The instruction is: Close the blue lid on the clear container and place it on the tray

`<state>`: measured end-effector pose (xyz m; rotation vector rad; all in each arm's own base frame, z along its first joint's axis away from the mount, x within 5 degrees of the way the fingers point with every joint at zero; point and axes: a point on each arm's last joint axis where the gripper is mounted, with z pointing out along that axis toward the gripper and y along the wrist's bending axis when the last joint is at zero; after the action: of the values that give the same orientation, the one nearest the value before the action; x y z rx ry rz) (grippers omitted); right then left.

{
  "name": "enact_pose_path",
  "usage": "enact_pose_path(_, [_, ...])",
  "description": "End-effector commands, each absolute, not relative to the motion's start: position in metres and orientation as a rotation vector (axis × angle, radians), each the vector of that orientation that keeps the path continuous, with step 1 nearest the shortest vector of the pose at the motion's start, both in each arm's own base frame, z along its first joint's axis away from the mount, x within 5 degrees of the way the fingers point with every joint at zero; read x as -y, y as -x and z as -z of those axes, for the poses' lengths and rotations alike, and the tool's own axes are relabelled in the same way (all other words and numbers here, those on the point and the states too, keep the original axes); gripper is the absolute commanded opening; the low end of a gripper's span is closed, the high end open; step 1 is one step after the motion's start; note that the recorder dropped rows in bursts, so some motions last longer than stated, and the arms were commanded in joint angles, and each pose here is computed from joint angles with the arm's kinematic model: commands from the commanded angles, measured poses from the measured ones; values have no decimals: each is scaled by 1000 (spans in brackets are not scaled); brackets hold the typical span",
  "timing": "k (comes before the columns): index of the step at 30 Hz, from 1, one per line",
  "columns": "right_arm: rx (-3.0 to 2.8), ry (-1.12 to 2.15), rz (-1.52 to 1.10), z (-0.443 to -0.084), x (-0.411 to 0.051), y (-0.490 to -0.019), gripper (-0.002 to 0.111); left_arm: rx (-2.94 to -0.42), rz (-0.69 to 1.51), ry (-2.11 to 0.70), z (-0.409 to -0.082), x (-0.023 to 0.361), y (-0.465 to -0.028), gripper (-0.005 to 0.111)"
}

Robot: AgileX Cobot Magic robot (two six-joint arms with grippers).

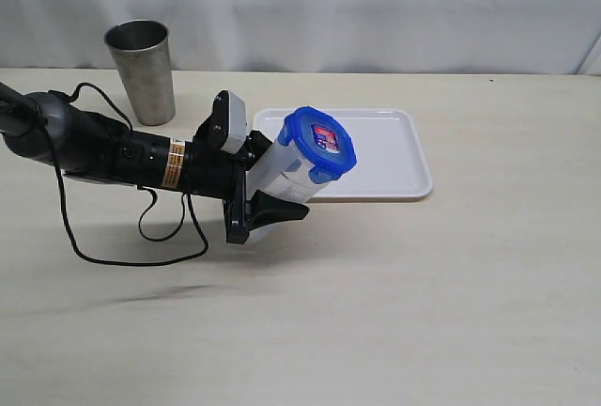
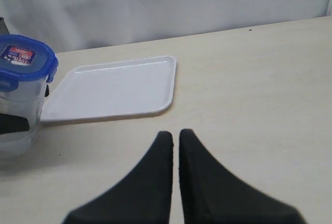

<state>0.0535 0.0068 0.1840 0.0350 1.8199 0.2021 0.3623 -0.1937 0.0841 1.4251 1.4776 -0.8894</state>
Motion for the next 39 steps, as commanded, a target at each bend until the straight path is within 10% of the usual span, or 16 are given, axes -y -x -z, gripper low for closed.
enact_pose_path(1, [-1671, 57, -104, -196, -5, -56, 5, -1471, 880, -1439, -86, 194, -362, 0])
enact_pose_path(39, [-1795, 191, 123, -184, 2, -54, 5, -1469, 883, -1438, -87, 195, -362, 0])
